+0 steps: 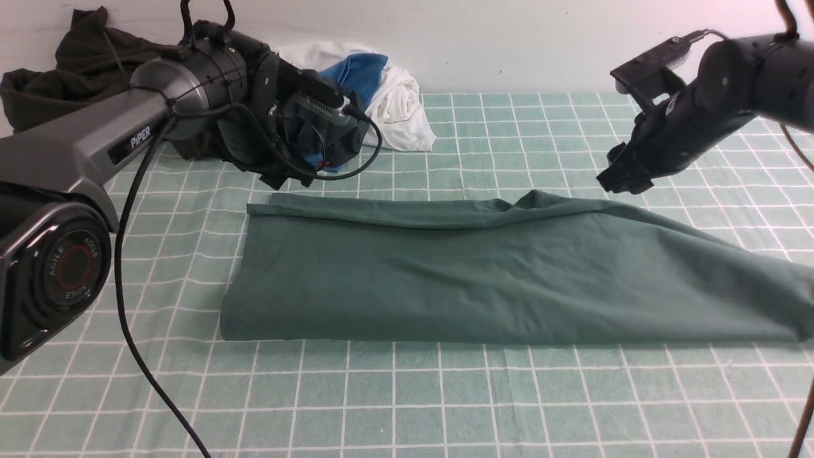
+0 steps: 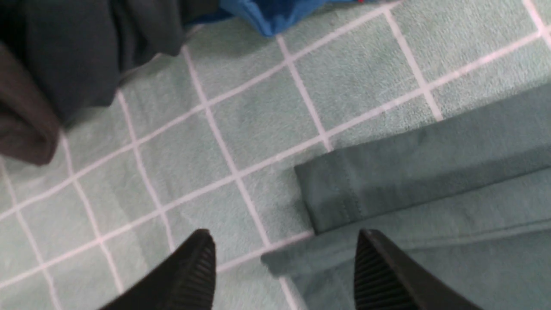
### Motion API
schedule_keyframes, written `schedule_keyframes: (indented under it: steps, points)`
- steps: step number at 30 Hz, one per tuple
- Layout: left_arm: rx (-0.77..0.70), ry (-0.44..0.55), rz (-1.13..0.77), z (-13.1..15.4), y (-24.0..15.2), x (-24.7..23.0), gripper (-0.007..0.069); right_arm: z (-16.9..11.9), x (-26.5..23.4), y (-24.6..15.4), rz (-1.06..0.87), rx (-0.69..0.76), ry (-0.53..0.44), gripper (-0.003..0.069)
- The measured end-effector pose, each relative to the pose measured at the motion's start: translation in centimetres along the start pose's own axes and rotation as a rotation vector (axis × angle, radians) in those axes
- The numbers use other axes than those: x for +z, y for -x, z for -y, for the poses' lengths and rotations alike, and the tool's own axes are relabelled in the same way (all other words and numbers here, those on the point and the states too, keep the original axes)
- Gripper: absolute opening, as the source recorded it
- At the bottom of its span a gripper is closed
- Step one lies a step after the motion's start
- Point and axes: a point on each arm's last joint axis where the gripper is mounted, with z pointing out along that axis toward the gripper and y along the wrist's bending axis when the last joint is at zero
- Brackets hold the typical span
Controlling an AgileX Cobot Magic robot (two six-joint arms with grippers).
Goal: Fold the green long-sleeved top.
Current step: Use both arms to drag the lower edge of the fabric forward and fold it over the upper edge, then use the right arm to clamp the right edge of the fabric
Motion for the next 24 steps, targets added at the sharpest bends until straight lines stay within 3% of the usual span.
schedule_keyframes:
  steps: [2,4,7,11,12,15,18,24]
  points:
    - [-0.009,0.002,-0.009,-0.1,0.2,-0.5,0.043,-0.8,0.0,0.1,-0.012,0.011,0.04,0.0382]
    - [-0.021,0.005,-0.037,-0.2,0.5,-1.6,0.0424,-3.6,1.2,0.2,-0.035,0.023,0.162,0.0386]
    - [-0.02,0.001,-0.073,0.0,0.5,-2.6,0.0372,-6.3,3.8,0.2,-0.028,0.014,0.231,0.0386]
    - [-0.019,-0.003,-0.104,0.1,0.3,-3.6,0.027,-6.9,6.7,0.1,0.032,0.063,0.204,0.0386]
    - [-0.018,-0.005,-0.127,0.0,0.1,-4.1,0.0202,-6.2,7.3,0.3,0.078,0.131,0.167,0.0386]
    - [-0.019,-0.007,-0.138,-0.2,0.0,-5.1,0.011,-4.2,6.7,1.0,0.111,0.231,0.124,0.0386]
    - [-0.015,-0.048,-0.104,-0.3,0.2,-7.3,0.002,-0.5,3.9,1.5,0.084,0.298,0.068,0.0386]
    - [0.006,-0.248,-0.13,2.0,-2.2,-9.9,-0.0004,3.4,-4.4,0.3,-0.024,0.293,-0.016,0.0388]
